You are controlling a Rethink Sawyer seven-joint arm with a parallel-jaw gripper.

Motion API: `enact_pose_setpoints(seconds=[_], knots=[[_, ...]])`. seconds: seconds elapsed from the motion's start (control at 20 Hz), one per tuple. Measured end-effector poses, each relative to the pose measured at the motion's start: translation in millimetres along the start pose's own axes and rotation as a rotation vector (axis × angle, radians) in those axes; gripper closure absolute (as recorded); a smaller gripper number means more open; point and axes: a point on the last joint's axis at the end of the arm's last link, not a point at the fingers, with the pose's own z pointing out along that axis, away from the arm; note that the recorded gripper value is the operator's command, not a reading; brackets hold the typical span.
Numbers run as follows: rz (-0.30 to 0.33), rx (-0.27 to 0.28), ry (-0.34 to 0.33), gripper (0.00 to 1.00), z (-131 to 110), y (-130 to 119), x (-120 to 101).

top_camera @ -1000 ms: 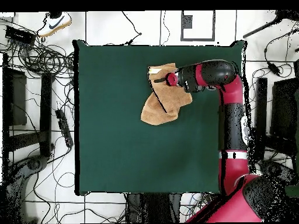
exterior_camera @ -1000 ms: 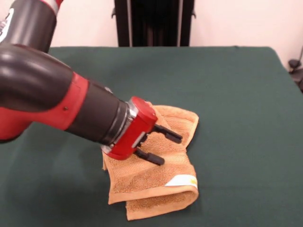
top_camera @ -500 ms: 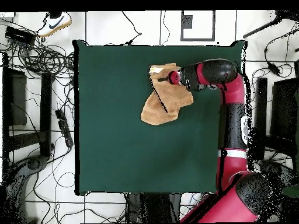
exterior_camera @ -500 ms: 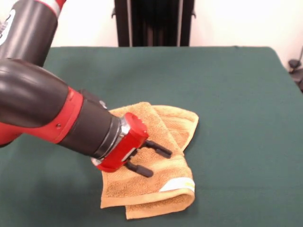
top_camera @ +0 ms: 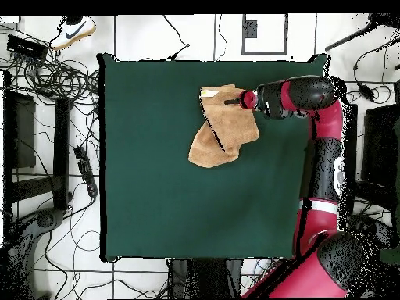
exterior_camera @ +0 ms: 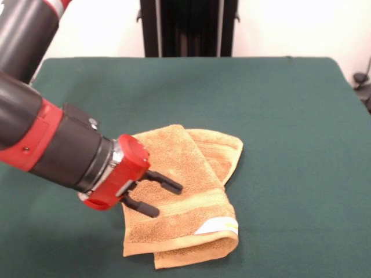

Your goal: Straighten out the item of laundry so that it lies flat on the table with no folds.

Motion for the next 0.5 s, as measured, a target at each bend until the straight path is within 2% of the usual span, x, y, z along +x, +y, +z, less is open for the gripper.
enact_pose_setpoints(seconds=[0.25, 0.5], knots=[[0.021, 0.008, -0.001, 0.0, -15, -9, 4], [0.041, 0.028, 0.004, 0.0, -18, -21, 9]])
